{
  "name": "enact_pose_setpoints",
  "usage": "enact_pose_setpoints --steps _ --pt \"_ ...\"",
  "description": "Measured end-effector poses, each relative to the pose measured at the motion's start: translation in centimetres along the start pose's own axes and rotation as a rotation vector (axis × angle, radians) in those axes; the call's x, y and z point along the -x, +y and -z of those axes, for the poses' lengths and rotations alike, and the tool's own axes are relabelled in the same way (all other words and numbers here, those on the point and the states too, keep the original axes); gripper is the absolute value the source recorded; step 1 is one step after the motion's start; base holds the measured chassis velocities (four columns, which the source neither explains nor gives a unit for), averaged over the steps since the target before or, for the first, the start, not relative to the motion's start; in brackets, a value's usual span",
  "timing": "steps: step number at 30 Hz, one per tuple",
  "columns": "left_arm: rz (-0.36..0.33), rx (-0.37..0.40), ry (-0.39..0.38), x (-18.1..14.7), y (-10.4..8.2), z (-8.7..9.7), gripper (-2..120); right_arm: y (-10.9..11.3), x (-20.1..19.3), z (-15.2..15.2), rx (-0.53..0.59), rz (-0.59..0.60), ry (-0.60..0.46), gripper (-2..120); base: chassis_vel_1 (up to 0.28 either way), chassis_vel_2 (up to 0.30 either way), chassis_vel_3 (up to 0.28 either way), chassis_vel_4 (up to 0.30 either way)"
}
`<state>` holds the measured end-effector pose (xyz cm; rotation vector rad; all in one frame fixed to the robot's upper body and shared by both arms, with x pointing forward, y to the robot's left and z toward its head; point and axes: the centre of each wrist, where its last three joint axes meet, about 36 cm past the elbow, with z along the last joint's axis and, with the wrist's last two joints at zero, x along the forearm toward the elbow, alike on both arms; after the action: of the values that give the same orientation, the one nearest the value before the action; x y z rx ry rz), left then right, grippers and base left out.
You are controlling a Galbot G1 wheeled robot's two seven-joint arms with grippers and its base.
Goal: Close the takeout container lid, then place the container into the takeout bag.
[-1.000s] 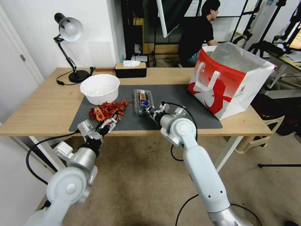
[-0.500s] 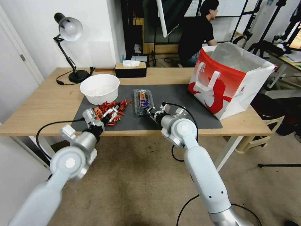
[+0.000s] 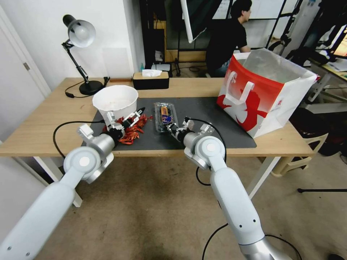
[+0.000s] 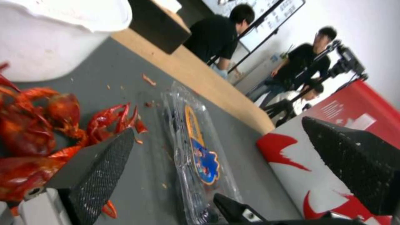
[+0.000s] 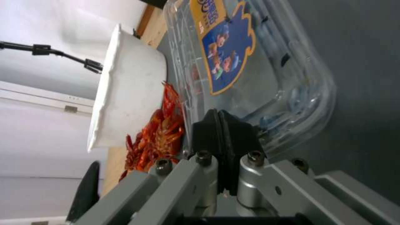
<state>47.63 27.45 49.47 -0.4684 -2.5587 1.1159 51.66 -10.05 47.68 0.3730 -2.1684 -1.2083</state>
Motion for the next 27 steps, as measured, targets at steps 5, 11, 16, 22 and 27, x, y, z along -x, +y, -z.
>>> enact_pose_setpoints --steps 5,11,16,22,27 --pt "0.014 0.008 0.031 1.2 0.0 -0.2 100 -0.1 0.0 0.0 -0.001 -0.003 0.0 0 0.0 0.0 0.0 0.0" --pt "0.041 0.032 0.07 2.8 0.2 -0.6 100 -0.2 -0.1 0.0 -0.001 -0.003 0.0 0 0.0 0.0 0.0 0.0" --pt "0.076 0.078 0.109 5.4 0.9 -0.7 100 -0.3 -0.5 -0.1 -0.005 -0.001 0.002 0 0.0 0.0 0.0 0.0" --pt "0.092 0.117 0.165 7.3 1.3 -0.8 100 -0.2 -0.7 0.0 -0.014 -0.003 0.002 0 0.0 0.0 0.0 0.0" --pt "0.096 0.128 0.162 8.3 1.2 -0.6 100 -0.3 -0.7 0.1 -0.016 -0.005 0.003 0 0.0 0.0 0.0 0.0"
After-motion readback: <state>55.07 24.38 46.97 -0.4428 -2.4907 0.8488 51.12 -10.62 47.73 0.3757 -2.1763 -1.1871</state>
